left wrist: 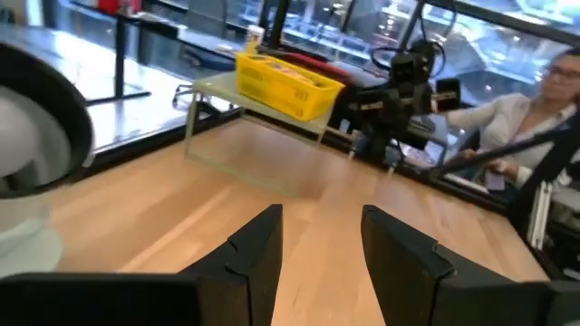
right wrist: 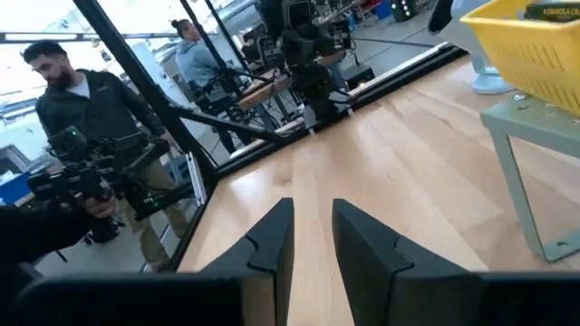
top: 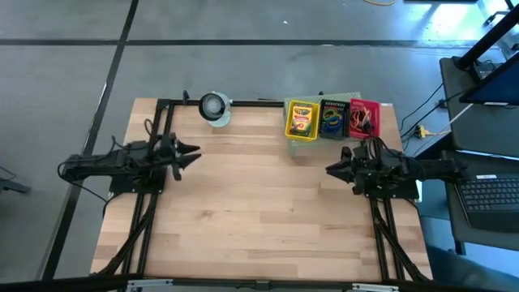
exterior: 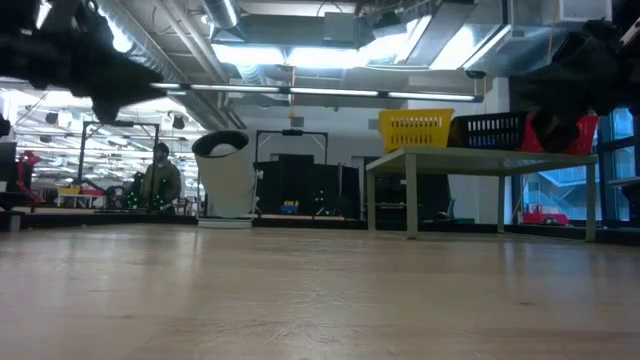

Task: Pick & Place Office Desk Supplies
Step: Return to Home Position

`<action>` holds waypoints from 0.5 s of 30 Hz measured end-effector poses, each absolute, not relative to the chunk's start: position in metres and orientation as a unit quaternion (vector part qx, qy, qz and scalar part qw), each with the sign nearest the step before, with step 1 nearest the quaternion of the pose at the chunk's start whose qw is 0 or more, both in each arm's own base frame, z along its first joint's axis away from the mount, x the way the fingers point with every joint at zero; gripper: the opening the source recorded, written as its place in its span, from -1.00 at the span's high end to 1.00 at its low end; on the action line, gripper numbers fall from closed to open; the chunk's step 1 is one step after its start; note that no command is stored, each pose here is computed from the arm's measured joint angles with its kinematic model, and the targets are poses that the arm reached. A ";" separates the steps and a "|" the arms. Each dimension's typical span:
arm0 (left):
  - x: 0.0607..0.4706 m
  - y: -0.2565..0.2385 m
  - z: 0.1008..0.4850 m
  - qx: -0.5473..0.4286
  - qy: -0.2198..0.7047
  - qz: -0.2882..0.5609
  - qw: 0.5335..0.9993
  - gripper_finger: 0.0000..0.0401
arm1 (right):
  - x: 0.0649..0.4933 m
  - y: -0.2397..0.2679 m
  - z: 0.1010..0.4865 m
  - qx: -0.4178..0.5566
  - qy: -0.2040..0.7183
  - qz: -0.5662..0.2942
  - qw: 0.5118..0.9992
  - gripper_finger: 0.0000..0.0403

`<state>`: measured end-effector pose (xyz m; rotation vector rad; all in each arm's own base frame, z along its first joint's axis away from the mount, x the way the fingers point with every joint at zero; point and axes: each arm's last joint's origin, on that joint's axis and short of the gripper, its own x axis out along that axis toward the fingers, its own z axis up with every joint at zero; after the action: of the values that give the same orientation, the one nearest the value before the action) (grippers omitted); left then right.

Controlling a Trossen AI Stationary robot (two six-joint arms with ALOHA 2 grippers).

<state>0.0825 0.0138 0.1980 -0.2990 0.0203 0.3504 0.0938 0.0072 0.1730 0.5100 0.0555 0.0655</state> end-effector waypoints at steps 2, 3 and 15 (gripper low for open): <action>0.086 0.014 0.189 -0.141 0.017 0.165 0.976 0.26 | 0.094 0.007 0.173 0.251 0.029 0.034 0.967 0.60; 0.087 0.013 0.185 -0.136 0.024 0.162 0.977 0.26 | 0.094 0.007 0.173 0.251 0.029 0.037 0.967 0.60; 0.091 0.012 0.174 -0.103 0.043 0.134 0.985 0.26 | 0.093 0.011 0.174 0.263 0.040 0.102 0.959 0.60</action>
<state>0.0910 0.0121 0.1739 -0.2079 0.0869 0.2693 0.0932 0.0112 0.1744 0.5324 0.0812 0.2078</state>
